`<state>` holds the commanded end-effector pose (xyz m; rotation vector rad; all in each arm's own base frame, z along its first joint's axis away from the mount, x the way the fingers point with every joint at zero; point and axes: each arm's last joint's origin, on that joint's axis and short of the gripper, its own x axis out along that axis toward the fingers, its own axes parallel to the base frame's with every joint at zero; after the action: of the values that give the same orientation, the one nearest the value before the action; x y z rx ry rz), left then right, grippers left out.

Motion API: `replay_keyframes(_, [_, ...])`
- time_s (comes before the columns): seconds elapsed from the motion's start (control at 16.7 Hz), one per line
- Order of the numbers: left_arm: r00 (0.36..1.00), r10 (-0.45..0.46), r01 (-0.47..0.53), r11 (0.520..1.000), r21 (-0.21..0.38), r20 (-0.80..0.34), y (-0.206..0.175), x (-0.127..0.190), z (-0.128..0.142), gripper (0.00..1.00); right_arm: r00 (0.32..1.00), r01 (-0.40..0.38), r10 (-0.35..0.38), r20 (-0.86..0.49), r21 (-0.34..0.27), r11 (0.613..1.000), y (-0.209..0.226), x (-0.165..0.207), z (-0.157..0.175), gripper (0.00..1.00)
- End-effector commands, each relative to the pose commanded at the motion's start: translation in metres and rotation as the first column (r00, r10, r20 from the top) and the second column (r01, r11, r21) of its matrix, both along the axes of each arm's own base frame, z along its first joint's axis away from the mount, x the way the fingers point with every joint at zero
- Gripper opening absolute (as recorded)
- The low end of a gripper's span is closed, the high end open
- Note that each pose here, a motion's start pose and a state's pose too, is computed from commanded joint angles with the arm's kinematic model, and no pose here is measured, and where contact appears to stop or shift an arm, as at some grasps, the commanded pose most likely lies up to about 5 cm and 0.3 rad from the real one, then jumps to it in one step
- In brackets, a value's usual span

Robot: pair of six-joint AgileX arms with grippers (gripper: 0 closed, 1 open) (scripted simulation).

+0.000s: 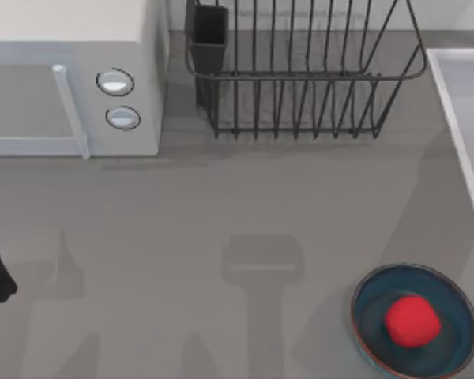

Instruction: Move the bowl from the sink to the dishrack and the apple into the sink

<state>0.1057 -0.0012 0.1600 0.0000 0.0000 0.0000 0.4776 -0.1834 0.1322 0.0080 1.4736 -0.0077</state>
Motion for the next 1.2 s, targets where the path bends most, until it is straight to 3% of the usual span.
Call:
replay_keyframes(0.36, [1.000, 0.000, 0.000, 1.000, 0.000, 0.000, 0.000, 0.000, 0.000, 1.00, 1.000, 0.000, 0.000, 0.006, -0.002, 1.000, -0.001, 0.007, -0.077, 1.00])
replay_keyframes(0.66, [1.000, 0.000, 0.000, 1.000, 0.000, 0.000, 0.000, 0.000, 0.000, 1.00, 1.000, 0.000, 0.000, 0.003, -0.001, 1.000, -0.001, 0.007, -0.084, 1.00])
replay_keyframes(1.2, [1.000, 0.000, 0.000, 1.000, 0.000, 0.000, 0.000, 0.000, 0.000, 1.00, 1.000, 0.000, 0.000, 0.003, -0.001, 1.000, -0.001, 0.007, -0.084, 0.32])
